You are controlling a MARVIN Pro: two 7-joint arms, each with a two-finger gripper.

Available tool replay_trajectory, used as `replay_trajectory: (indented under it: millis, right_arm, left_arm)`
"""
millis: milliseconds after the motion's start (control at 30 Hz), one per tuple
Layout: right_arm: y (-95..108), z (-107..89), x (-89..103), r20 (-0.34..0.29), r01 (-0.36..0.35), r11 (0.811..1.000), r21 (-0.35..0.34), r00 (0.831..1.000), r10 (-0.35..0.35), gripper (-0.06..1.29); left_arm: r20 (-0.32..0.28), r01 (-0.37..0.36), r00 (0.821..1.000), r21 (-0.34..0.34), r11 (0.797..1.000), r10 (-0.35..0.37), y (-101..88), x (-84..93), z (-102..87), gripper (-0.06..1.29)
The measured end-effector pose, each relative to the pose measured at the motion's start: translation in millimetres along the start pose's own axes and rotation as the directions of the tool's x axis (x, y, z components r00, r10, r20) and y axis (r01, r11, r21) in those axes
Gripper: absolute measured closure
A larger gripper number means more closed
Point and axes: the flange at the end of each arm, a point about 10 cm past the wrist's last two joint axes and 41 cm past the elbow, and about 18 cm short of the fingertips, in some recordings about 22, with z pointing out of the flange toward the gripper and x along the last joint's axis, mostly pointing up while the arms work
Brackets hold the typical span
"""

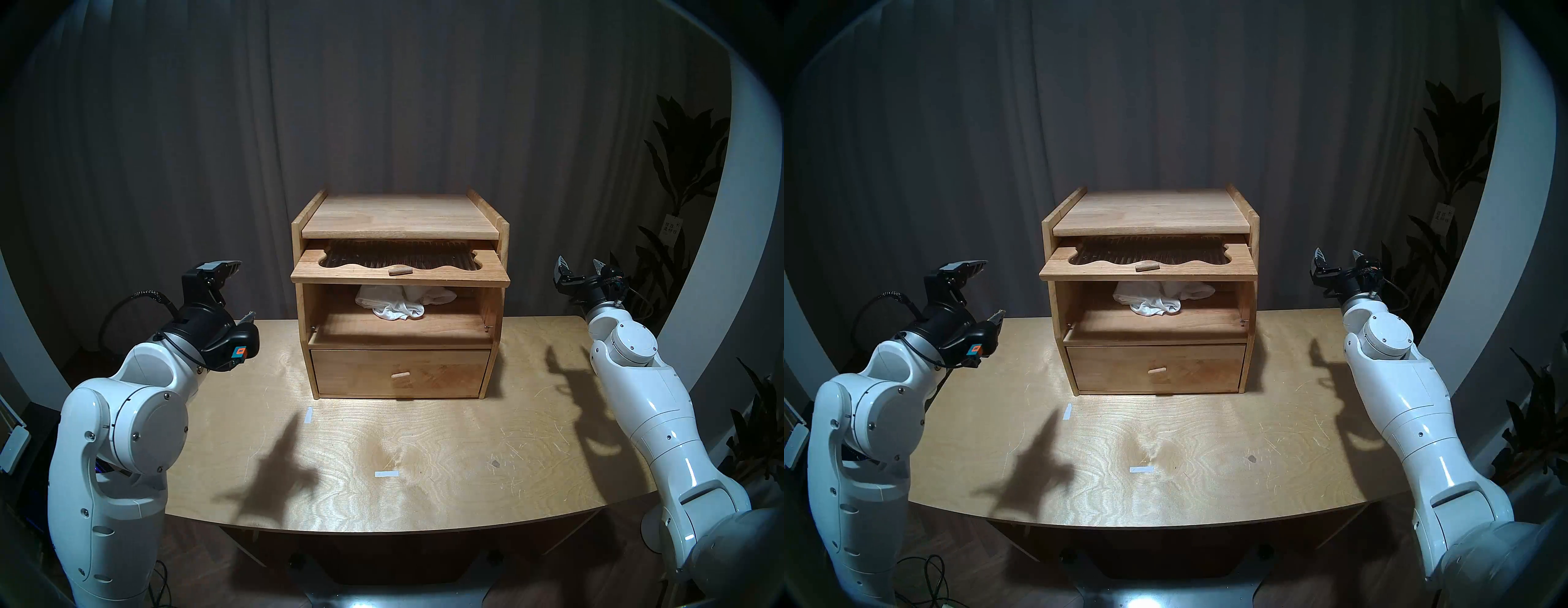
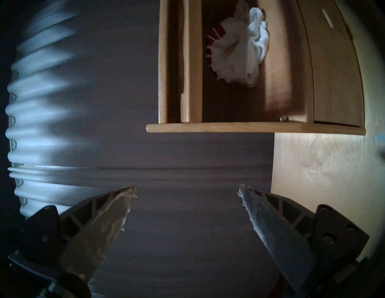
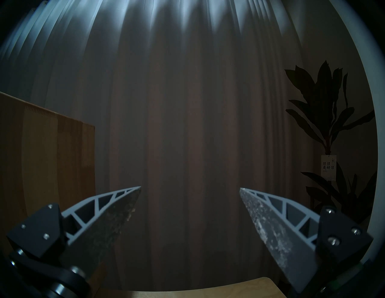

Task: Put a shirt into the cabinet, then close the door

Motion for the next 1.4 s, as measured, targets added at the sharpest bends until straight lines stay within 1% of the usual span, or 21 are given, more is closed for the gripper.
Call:
replay_trajectory:
  millis: [67,133,167,267,300,367,400,500,533,600,767,800,867,933,1067,1100,1200,1233,1333,1400]
  right_arm:
    - [0.0,0.0,0.0,0.0,0.0,1.0,0.0,1.0,0.0,-0.02]
    - [0.0,0.0,0.1,0.0,0.0,1.0,0.0,1.0,0.0,-0.02]
    - [-0.1,0.0,0.2,-0.001,0.0,1.0,0.0,1.0,0.0,-0.02]
    - [-0.1,0.1,0.3,-0.001,0.0,1.0,0.0,1.0,0.0,-0.02]
    - [-0.2,0.1,0.4,-0.001,0.0,1.0,0.001,1.0,0.0,-0.02]
    - [-0.2,0.1,0.4,-0.001,0.0,1.0,0.001,1.0,0.0,-0.02]
    - [-0.2,0.1,0.4,-0.001,0.0,1.0,0.001,1.0,0.0,-0.02]
    - [-0.2,0.1,0.5,-0.002,0.0,1.0,0.0,1.0,0.0,-0.02]
    - [-0.2,0.1,0.6,-0.002,0.0,1.0,0.001,1.0,0.0,-0.02]
    - [-0.2,0.1,0.6,-0.002,0.0,1.0,0.001,1.0,0.0,-0.02]
    - [-0.2,0.1,0.6,-0.002,0.0,1.0,0.001,1.0,0.0,-0.02]
    - [-0.2,0.1,0.7,-0.002,0.0,1.0,0.001,1.0,0.0,-0.02]
    - [-0.2,0.1,0.7,-0.002,0.0,1.0,0.001,1.0,0.0,-0.02]
    - [-0.3,0.1,0.7,-0.002,0.0,1.0,0.001,1.0,0.0,-0.02]
    - [-0.3,0.1,0.8,-0.002,0.0,1.0,0.001,1.0,0.0,-0.02]
    - [-0.3,0.1,0.8,-0.002,0.0,1.0,0.001,1.0,0.0,-0.02]
    - [-0.3,0.1,0.8,-0.002,0.0,1.0,0.001,1.0,0.0,-0.02]
    - [-0.3,0.1,0.8,-0.002,0.0,1.0,0.001,1.0,0.0,-0.02]
    - [-0.3,0.1,0.8,-0.002,0.0,1.0,0.001,1.0,0.0,-0.02]
    - [-0.3,0.1,0.8,-0.002,0.0,1.0,0.001,1.0,0.0,-0.02]
  left_arm:
    - [-0.069,0.037,0.997,0.014,0.999,-0.036,-1.9,6.0,-1.5,0.0]
    - [-0.107,0.058,0.993,0.022,0.998,-0.055,-2.6,9.9,-2.1,0.0]
    - [-0.147,0.081,0.986,0.03,0.996,-0.076,-3.8,14.3,-2.8,0.0]
    - [-0.201,0.116,0.974,0.04,0.992,-0.106,-5.1,21.8,-2.8,0.0]
    - [-0.24,0.144,0.962,0.046,0.989,-0.129,-6.0,28.9,-2.5,0.0]
    - [-0.259,0.158,0.956,0.049,0.986,-0.14,-6.5,33.4,-1.9,0.0]
    - [-0.281,0.176,0.947,0.054,0.983,-0.154,-7.2,40.1,-0.7,0.0]
    - [-0.301,0.192,0.939,0.06,0.98,-0.165,-7.8,48.0,0.8,0.0]
    - [-0.311,0.201,0.935,0.068,0.977,-0.17,-8.2,55.7,2.6,0.0]
    - [-0.308,0.2,0.937,0.08,0.977,-0.167,-8.2,62.9,4.8,0.0]
    - [-0.288,0.177,0.948,0.12,0.977,-0.137,-10.5,76.5,9.1,0.0]
    - [-0.284,0.162,0.952,0.139,0.977,-0.117,-11.1,82.2,10.2,0.0]
    - [-0.28,0.144,0.955,0.156,0.977,-0.096,-10.8,86.8,10.9,0.0]
    - [-0.273,0.107,0.961,0.179,0.978,-0.055,-8.4,92.9,11.3,0.0]
    - [-0.268,0.039,0.963,0.187,0.982,0.013,1.6,100.4,10.3,0.0]
    - [-0.27,0.016,0.962,0.181,0.983,0.034,5.8,103.8,9.5,0.0]
    - [-0.275,-0.016,0.96,0.154,0.988,0.058,13.1,110.3,8.3,0.0]
    - [-0.277,-0.025,0.959,0.125,0.992,0.059,17.4,114.0,8.2,0.0]
    - [-0.276,-0.021,0.96,0.068,0.997,0.039,23.4,120.4,9.0,0.0]
    - [-0.267,-0.004,0.964,0.029,1.0,0.011,26.4,124.9,11.6,0.0]
